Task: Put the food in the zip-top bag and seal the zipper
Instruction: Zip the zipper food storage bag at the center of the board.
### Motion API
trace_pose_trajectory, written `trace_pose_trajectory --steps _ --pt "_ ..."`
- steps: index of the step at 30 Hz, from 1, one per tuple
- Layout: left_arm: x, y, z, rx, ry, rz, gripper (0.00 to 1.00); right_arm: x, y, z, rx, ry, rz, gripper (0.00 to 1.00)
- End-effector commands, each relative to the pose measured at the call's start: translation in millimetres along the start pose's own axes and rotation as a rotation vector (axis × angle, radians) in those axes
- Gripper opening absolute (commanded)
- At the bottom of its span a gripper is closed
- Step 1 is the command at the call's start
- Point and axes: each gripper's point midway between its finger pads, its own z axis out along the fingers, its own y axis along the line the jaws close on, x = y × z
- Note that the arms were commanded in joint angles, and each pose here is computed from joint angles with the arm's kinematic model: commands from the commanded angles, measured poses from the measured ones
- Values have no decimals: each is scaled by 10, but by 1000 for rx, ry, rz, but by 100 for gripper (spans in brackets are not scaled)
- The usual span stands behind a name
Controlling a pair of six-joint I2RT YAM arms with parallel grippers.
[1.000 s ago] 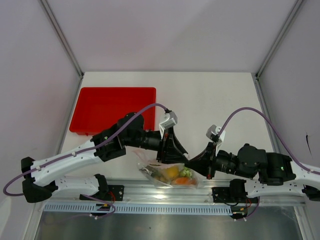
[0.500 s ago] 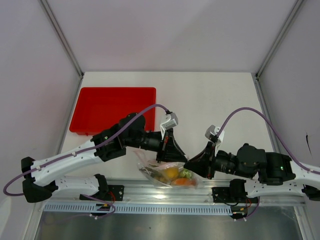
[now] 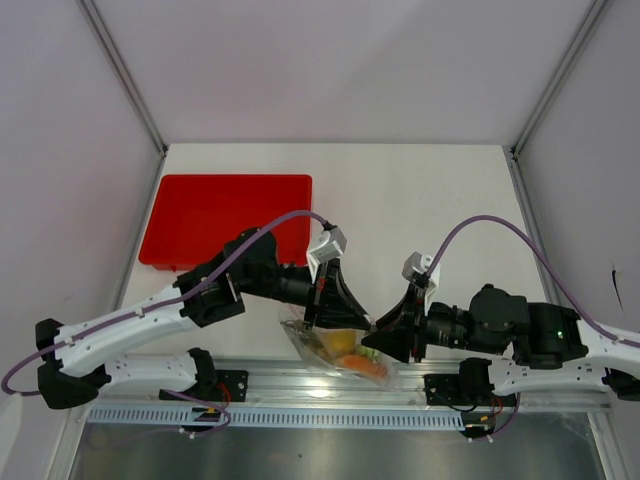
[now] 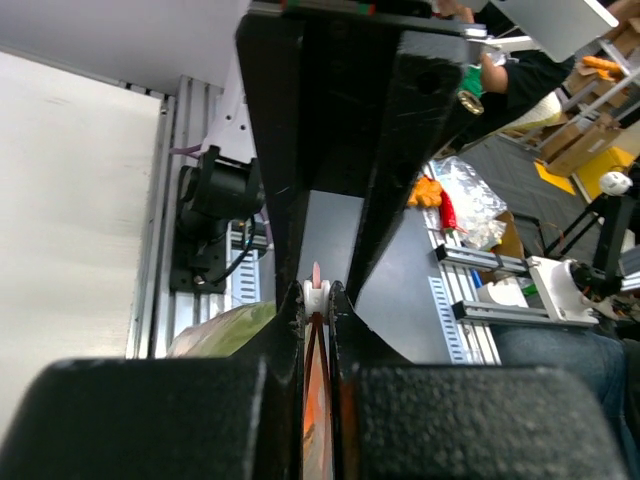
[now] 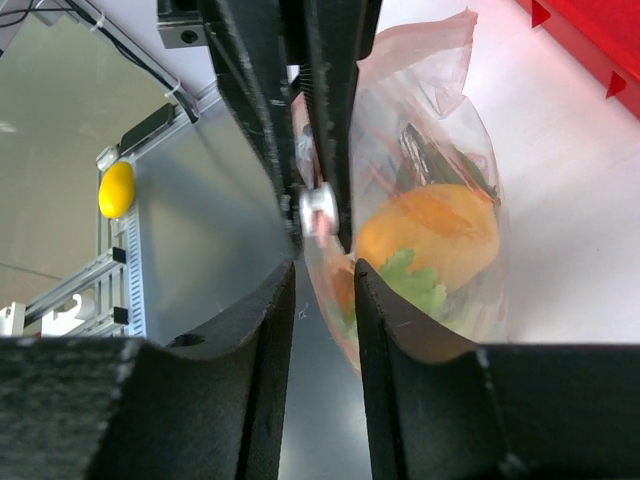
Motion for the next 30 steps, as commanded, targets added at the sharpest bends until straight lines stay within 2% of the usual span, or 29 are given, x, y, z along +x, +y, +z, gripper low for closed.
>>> trace_pose_trajectory --steps 1,6,11,12,13,16,19,25,30 --pt "-173 -261 -70 100 -74 48 1 -135 115 20 -46 -38 -10 32" --pt "-148 -271 -62 116 -79 33 1 -209 138 39 -55 -72 -12 28" --pt "-100 -248 -57 113 -72 19 1 -220 162 98 -66 -80 -19 19" --pt "-100 -248 -57 113 -72 17 0 -213 166 113 -68 -78 -21 15" --pt "-107 -250 -57 112 -73 18 1 -200 166 145 -66 -72 -25 0" --pt "-127 -223 -68 86 -80 13 1 -196 147 182 -50 -68 -15 0" --pt "-161 -116 -93 7 -89 5 1 -257 -5 193 37 -112 7 0" --pt "8 134 -178 -139 -45 -12 3 -333 -389 92 246 -181 51 0" --pt "103 262 -301 -229 -32 3 5 -396 -560 -23 345 -221 78 0"
